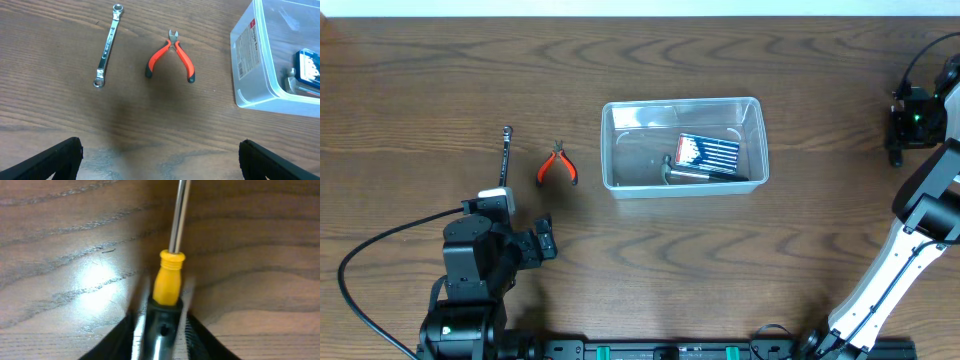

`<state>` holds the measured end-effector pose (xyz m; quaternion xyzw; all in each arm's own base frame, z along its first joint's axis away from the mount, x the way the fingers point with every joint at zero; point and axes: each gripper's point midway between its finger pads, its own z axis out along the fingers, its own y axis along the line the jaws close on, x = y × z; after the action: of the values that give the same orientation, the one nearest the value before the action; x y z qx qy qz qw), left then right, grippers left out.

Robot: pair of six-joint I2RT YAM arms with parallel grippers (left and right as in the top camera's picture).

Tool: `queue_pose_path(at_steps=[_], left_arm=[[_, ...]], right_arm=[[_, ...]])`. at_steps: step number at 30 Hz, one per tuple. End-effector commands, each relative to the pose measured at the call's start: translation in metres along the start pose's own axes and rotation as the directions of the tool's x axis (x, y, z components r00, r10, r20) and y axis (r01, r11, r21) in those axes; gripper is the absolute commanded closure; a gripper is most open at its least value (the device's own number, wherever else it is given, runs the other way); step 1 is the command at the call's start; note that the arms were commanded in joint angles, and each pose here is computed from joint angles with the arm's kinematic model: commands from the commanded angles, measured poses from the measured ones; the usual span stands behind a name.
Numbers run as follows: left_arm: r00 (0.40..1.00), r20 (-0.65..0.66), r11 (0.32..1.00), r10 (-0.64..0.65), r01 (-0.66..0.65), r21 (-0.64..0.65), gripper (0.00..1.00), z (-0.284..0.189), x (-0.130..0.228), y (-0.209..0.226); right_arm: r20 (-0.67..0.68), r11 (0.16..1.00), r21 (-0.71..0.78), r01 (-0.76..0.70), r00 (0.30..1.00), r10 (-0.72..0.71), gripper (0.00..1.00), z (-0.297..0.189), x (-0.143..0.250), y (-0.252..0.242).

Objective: Pack container
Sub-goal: 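Carry the screwdriver with the right gripper and drop it into the container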

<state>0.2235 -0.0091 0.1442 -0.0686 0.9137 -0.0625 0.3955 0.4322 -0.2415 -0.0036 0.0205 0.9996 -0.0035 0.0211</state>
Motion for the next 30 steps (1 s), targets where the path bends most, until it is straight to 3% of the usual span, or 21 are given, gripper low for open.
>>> queue_pose_path(at_steps=[1,13,19,25,30], left_arm=[[1.0,0.026,1.0,0.001,-0.001,-0.004,0.02,-0.005,-0.01,0.0],[1.0,0.026,1.0,0.001,-0.001,-0.003,0.02,-0.005,-0.01,0.0],[1.0,0.026,1.0,0.001,-0.001,-0.003,0.02,-0.005,-0.01,0.0],[1.0,0.026,1.0,0.001,-0.001,-0.003,0.02,-0.005,-0.01,0.0],[1.0,0.03,1.0,0.001,0.0,-0.03,0.02,-0.005,-0.01,0.004]], right_arm=[[-0.061,0.998,-0.053,-0.026,0.998,0.023,0.75,0.027,0.017,0.004],[-0.054,0.997,-0.067,-0.042,0.998,0.038,0.99,0.026,0.016,0.007],[-0.014,0.994,-0.11,-0.02,1.0,0.018,0.99,0.01,0.004,0.025],[0.22,0.994,-0.064,0.092,0.973,-0.076,0.99,-0.084,-0.053,0.057],[0.479,0.936,0.097,0.339,0.808,-0.342,0.99,-0.22,-0.089,0.135]])
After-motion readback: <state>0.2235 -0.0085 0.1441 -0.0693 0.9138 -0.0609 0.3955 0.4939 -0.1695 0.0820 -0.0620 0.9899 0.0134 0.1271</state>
